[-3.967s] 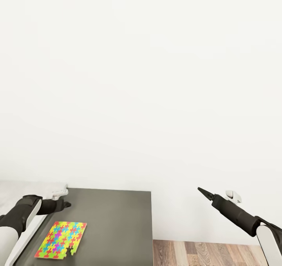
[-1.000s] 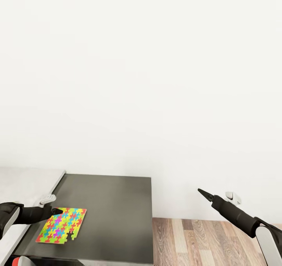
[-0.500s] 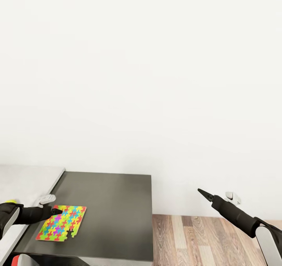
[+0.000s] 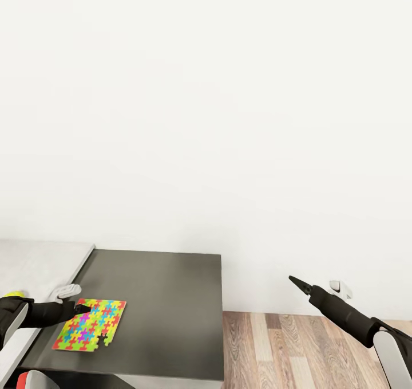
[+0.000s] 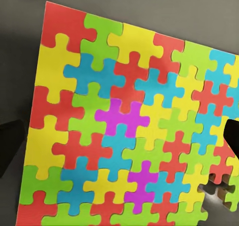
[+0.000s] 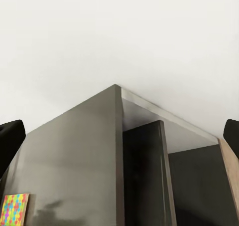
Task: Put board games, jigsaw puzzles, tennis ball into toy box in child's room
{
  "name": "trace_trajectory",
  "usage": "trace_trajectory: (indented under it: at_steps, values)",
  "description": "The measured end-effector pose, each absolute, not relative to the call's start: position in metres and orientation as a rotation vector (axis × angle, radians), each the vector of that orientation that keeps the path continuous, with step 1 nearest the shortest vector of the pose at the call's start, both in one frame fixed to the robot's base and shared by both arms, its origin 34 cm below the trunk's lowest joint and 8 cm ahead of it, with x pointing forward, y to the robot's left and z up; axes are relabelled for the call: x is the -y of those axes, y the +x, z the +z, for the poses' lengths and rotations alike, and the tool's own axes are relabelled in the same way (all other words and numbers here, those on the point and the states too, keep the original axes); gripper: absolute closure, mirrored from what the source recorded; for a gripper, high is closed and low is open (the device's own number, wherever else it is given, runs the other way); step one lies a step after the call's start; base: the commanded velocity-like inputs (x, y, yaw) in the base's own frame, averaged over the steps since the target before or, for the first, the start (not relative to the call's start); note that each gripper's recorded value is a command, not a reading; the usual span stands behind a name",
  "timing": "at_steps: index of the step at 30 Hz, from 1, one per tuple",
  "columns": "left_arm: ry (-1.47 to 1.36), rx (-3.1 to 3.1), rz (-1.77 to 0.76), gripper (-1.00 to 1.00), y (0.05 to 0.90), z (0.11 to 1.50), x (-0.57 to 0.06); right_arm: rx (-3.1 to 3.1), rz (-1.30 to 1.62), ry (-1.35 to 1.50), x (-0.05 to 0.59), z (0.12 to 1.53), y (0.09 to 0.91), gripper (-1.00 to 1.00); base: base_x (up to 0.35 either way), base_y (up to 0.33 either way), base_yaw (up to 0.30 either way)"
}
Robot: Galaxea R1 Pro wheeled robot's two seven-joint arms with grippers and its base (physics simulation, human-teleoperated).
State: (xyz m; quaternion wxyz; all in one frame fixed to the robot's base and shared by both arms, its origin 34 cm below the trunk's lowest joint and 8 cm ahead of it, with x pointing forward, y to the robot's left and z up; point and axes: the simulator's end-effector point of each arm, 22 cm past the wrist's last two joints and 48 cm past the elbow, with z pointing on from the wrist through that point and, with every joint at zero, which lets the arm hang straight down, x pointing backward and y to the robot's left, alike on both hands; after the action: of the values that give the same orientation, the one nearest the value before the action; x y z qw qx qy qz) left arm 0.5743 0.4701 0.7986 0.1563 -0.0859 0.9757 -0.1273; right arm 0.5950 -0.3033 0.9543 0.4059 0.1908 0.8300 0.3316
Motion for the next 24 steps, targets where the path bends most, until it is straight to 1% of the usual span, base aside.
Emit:
trace_trajectory:
  at_steps: [8, 15, 24]
  values:
    - [-0.251, -2.797, -0.338, -1.0, 0.574, 0.798, -0.474, -2.094, 0.836, 0.481, 0.303, 0.954, 0.595, -1.0, 0.0, 0.0, 0.0]
    - [-0.271, -2.816, -0.203, -1.0, 0.571, 0.792, -0.493, -2.093, 0.836, 0.481, 0.303, 0.954, 0.595, -1.0, 0.0, 0.0, 0.0]
    - [-0.268, -2.815, -0.182, -1.0, 0.572, 0.79, -0.493, -2.092, 0.837, 0.482, 0.303, 0.954, 0.595, -1.0, 0.0, 0.0, 0.0]
